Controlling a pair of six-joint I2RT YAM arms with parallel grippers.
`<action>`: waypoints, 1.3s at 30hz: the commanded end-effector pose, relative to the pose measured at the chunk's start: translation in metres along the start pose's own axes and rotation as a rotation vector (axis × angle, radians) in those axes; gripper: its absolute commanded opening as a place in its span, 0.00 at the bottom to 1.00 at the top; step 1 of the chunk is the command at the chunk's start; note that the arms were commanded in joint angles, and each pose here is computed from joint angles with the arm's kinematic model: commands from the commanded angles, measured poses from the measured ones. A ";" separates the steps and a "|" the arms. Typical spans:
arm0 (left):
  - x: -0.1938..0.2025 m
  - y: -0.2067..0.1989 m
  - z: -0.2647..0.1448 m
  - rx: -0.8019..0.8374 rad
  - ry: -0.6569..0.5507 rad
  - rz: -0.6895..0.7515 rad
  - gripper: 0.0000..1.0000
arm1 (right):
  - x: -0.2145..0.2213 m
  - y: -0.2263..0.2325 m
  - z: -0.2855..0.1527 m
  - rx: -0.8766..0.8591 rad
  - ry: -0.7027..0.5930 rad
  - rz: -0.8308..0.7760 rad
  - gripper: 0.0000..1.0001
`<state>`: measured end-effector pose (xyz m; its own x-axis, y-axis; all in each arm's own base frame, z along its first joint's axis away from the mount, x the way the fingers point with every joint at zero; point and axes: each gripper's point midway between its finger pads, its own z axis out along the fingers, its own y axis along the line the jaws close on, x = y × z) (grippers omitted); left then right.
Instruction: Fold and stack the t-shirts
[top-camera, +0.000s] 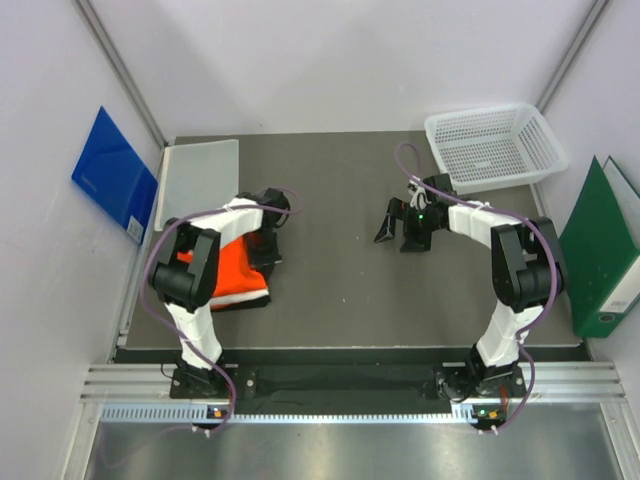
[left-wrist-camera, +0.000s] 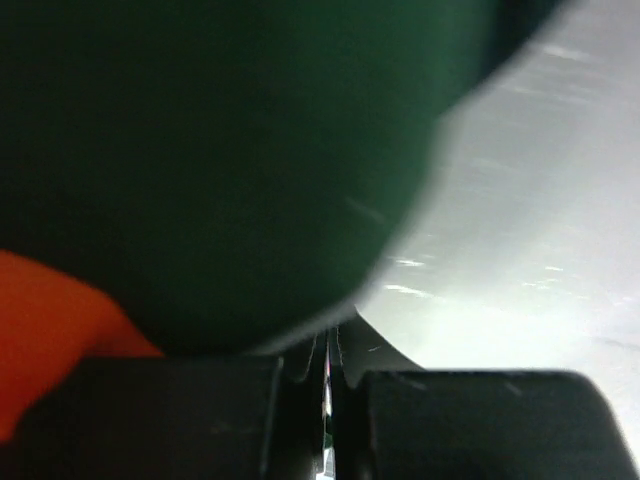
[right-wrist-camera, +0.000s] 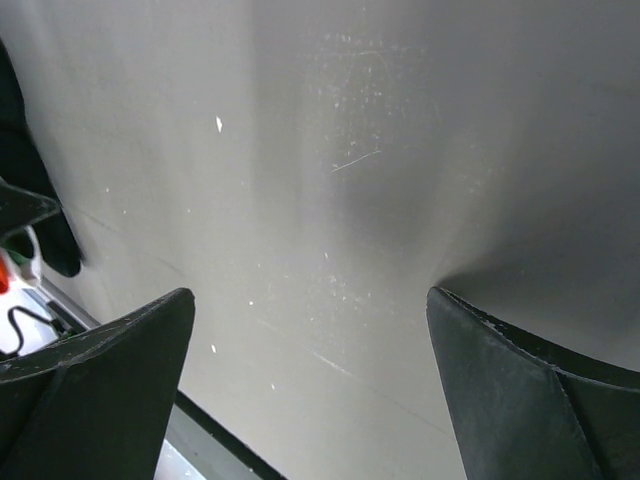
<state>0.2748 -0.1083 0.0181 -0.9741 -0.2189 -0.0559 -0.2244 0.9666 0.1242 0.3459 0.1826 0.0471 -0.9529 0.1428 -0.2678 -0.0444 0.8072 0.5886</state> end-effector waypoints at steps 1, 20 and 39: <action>-0.006 0.057 -0.008 -0.071 -0.028 -0.089 0.00 | -0.007 0.001 -0.003 -0.013 -0.033 -0.011 1.00; -0.010 0.175 -0.021 -0.198 0.002 -0.257 0.00 | -0.005 0.001 0.001 -0.026 -0.026 -0.002 1.00; -0.104 -0.008 -0.164 0.422 -0.471 0.050 0.99 | -0.016 -0.007 -0.015 0.053 -0.078 -0.020 1.00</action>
<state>0.3480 -0.0747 0.1684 -0.8635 -0.2271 -0.4503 -0.1527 0.9687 -0.1957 0.3479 0.1833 0.0473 -0.9492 0.1561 -0.2732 -0.0391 0.8030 0.5947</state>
